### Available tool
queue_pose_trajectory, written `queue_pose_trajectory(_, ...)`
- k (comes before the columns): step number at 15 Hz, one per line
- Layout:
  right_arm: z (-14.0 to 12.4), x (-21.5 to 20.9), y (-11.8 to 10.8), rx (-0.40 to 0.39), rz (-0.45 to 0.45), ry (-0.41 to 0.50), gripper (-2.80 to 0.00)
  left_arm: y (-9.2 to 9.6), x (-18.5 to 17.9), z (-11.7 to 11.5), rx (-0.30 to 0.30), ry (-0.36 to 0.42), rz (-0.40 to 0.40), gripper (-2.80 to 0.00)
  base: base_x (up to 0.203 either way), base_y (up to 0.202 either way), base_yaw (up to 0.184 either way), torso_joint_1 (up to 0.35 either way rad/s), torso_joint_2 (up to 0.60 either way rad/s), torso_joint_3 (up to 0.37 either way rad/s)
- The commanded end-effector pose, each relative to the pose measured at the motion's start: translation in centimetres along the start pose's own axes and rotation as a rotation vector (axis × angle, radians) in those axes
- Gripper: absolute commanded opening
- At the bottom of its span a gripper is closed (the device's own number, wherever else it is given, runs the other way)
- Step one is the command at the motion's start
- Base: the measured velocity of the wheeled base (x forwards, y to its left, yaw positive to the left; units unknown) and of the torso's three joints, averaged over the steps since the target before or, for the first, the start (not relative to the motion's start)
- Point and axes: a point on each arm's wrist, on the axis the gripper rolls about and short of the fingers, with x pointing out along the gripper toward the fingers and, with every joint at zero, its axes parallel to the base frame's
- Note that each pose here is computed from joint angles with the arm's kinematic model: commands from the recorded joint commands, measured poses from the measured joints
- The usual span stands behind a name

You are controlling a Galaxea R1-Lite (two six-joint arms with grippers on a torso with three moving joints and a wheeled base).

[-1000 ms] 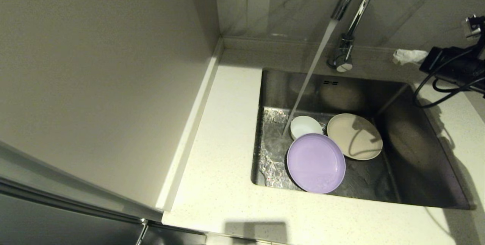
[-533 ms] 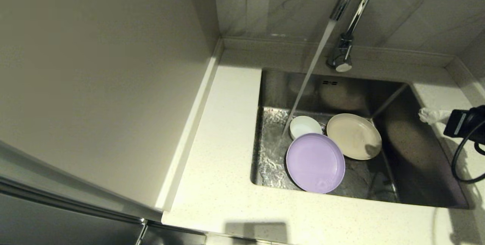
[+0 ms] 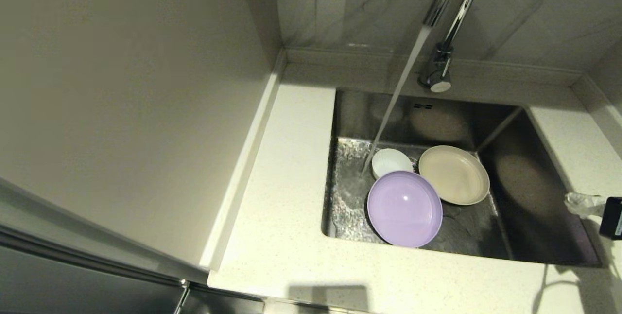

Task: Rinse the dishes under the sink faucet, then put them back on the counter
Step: Wait for the water to rinse the bowl

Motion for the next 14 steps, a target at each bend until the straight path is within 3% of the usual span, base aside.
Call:
queue_pose_trajectory(1, -0.6, -2.2, 1.0, -0.030, -0.001, -0.051, -2.80, 0.0, 0.0, 0.0, -0.001, -0.002, 0.001, -2.80, 0.000, 0.000, 0.000, 0.000, 0.00, 0.000)
queue_pose_trajectory(6, -1.4, -6.9, 4.4, -0.170, 0.108, -0.221, -2.80, 0.0, 0.0, 0.0, -0.001, -0.002, 0.001, -2.80, 0.000, 0.000, 0.000, 0.000, 0.00, 0.000)
queue_pose_trajectory(11, -10.2, -10.9, 5.7, -0.158, 0.109, -0.294, -2.80, 0.0, 0.0, 0.0, -0.001, -0.002, 0.001, -2.80, 0.000, 0.000, 0.000, 0.000, 0.00, 0.000)
queue_pose_trajectory(14, -13.7, -12.2, 5.5, -0.158, 0.102, -0.358, -2.80, 0.0, 0.0, 0.0, -0.001, -0.002, 0.001, -2.80, 0.000, 0.000, 0.000, 0.000, 0.00, 0.000)
